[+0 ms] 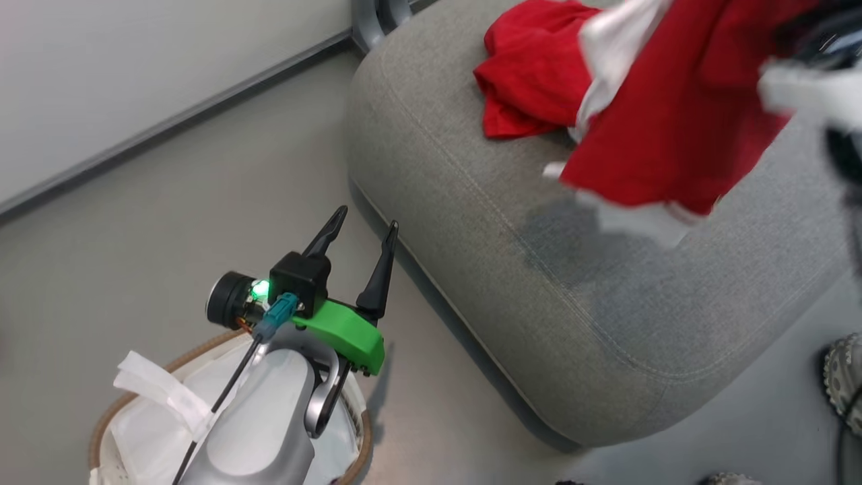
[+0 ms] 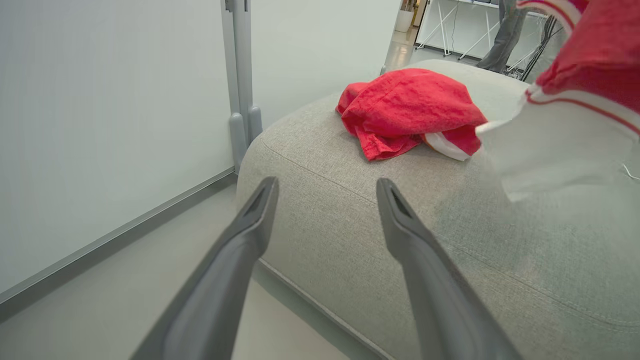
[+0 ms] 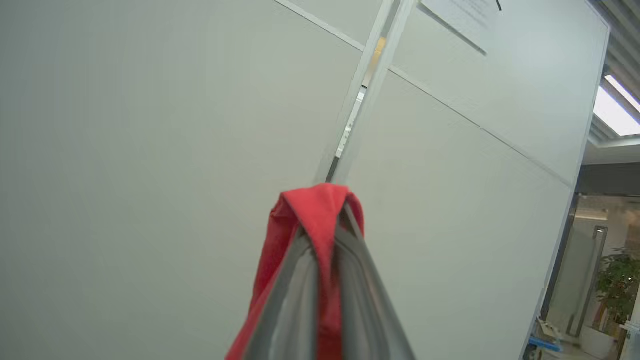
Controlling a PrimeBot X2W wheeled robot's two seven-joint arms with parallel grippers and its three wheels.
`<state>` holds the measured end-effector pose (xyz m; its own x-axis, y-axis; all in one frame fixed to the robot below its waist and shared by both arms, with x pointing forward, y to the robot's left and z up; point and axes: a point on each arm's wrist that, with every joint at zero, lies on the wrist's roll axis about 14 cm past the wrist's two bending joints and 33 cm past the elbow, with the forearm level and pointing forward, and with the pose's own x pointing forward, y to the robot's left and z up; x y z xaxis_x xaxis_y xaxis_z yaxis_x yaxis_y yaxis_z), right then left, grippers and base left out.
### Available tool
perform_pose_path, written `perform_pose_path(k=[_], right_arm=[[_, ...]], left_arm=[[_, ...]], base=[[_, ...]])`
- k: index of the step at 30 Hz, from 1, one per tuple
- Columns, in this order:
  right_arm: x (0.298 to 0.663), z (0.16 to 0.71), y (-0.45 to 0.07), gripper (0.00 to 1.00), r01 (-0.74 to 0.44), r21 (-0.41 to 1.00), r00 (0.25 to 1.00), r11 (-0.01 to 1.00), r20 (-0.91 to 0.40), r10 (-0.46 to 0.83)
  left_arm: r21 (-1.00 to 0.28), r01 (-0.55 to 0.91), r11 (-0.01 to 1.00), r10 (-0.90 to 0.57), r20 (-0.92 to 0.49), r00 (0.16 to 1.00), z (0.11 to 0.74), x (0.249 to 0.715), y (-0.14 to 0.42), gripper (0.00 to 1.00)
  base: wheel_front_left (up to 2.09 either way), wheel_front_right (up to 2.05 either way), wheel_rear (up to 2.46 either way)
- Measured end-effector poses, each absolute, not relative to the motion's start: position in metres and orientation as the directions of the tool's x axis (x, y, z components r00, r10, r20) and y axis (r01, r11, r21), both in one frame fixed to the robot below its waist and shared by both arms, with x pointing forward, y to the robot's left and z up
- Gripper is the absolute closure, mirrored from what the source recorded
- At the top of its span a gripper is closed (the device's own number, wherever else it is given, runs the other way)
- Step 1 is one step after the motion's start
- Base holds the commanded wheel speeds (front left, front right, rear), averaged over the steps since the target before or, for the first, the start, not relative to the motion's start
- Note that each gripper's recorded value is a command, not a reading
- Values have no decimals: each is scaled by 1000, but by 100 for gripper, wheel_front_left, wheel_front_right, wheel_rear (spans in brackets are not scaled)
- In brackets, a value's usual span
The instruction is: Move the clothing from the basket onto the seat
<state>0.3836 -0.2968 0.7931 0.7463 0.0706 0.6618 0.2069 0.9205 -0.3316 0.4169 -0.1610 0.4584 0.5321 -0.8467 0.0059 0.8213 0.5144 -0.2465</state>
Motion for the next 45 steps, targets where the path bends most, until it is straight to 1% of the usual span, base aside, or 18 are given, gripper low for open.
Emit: perform_pose_path(k=[4,8,11,14,16,19,21,22,25,26,27,28,29,36,42,45], right_arm=[[404,829,-323,100,317,-423,729,849,681,67],[432,837,-346,100,378,-450,742,809,669,26],[457,825,-356,100,386,-464,770,797,639,-1],[488,787,-369,100,369,-452,822,812,567,-58],[501,762,-379,100,373,-432,844,821,526,-106],[516,698,-400,100,369,-426,896,826,398,-195],[519,645,-414,100,363,-423,923,830,282,-260],[515,601,-426,100,375,-400,927,837,189,-324],[497,534,-440,100,395,-365,911,843,35,-412],[488,513,-443,80,403,-355,900,844,-16,-436],[482,500,-444,41,411,-341,891,845,-46,-451],[474,489,-445,41,425,-324,880,845,-70,-470],[467,483,-446,0,438,-312,871,843,-84,-484],[417,467,-443,0,498,-241,838,833,-111,-534],[380,484,-439,0,520,-202,838,830,-67,-541],[369,492,-432,0,514,-183,848,838,-42,-529]], left_arm=[[-254,821,511,-849,2,528,448,427,-160,0],[-260,821,508,-849,11,529,442,435,-159,0],[-259,819,511,-845,19,534,440,442,-155,0],[-259,817,515,-843,22,538,436,448,-151,0],[-258,816,518,-840,27,542,435,452,-148,0],[-258,816,517,-839,36,543,435,455,-145,0],[-265,815,516,-839,36,543,432,455,-143,0],[-273,811,517,-838,30,545,428,455,-140,0],[-288,803,522,-836,16,549,421,453,-135,0],[-294,800,522,-835,13,550,420,453,-134,0],[-295,800,522,-836,11,549,419,452,-133,0],[-298,800,521,-836,9,548,419,451,-133,0],[-298,801,519,-837,11,547,420,450,-134,0],[-299,807,508,-844,12,536,430,438,-137,0],[-292,812,506,-845,20,534,447,423,-138,0],[-282,811,513,-841,22,540,455,417,-137,0]], base=[[0,0,0],[0,0,0],[0,0,0],[0,0,0],[0,0,0],[0,0,0],[0,0,0],[0,0,0],[0,0,0],[0,0,0],[0,0,0],[0,0,0],[0,0,0],[0,0,0],[0,0,0],[0,0,0]])
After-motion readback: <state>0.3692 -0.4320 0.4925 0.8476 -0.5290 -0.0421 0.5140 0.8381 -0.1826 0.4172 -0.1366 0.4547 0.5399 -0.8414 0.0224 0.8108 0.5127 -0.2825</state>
